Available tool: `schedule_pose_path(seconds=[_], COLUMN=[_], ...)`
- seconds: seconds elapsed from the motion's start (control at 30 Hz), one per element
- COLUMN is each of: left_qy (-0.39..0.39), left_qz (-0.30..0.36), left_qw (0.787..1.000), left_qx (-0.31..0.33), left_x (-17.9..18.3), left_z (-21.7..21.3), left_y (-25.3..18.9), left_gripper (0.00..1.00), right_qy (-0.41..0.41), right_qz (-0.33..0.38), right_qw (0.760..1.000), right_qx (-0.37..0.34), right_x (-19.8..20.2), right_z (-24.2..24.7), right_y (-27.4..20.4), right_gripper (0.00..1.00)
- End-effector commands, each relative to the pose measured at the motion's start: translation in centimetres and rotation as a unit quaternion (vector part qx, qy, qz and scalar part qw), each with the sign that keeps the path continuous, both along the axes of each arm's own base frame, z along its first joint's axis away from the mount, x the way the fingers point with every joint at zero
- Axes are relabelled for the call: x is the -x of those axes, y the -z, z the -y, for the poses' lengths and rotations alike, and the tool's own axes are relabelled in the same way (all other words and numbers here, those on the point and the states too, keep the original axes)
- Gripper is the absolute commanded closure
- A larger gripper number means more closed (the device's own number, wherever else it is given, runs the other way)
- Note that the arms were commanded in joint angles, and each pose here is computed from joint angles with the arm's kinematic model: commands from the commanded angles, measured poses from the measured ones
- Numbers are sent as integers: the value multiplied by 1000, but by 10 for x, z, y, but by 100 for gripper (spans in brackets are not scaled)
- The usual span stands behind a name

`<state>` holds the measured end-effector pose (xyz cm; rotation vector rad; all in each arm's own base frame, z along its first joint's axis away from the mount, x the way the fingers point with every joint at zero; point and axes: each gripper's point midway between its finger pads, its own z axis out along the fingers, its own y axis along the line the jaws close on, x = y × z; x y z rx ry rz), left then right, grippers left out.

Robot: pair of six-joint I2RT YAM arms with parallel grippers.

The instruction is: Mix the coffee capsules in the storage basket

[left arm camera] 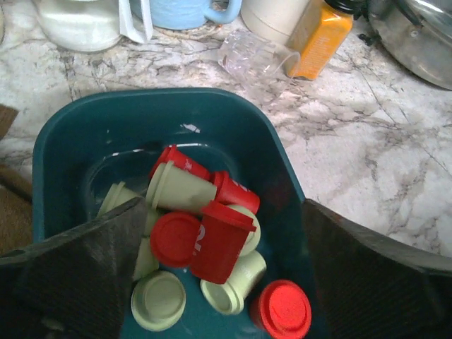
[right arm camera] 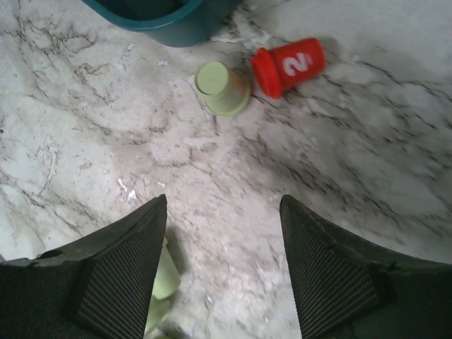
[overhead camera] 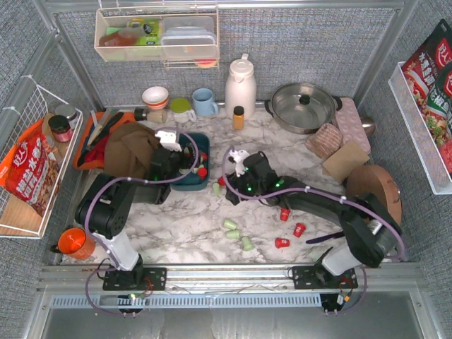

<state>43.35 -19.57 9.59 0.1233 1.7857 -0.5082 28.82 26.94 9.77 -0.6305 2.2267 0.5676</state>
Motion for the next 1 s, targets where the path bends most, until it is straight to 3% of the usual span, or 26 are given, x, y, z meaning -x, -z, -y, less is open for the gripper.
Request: schedule_pose_path(seconds=[0.0, 0.33, 0.67, 0.97], left_qy=[-26, -55, -53, -38], left_qz=[37, 70, 77, 80], left_qw=[999, 995, 994, 993], left_qx=[0, -46, -64, -81], left_x=[7, 36, 42, 45], left_z=[-15, -44, -47, -39], left_y=[-21, -41, -43, -39], left_gripper=[1, 1, 1, 1], right_qy=[-42, -28, -19, -20], right_qz=[30, 71, 73, 65], right_qw=[998, 997, 995, 995], right_qx=[-29, 16, 62, 74], right_x=[-13, -48, -65, -60], right_z=[-35, -65, -72, -70], right_y=[3, 29, 47, 54], right_gripper=[31, 37, 45, 62])
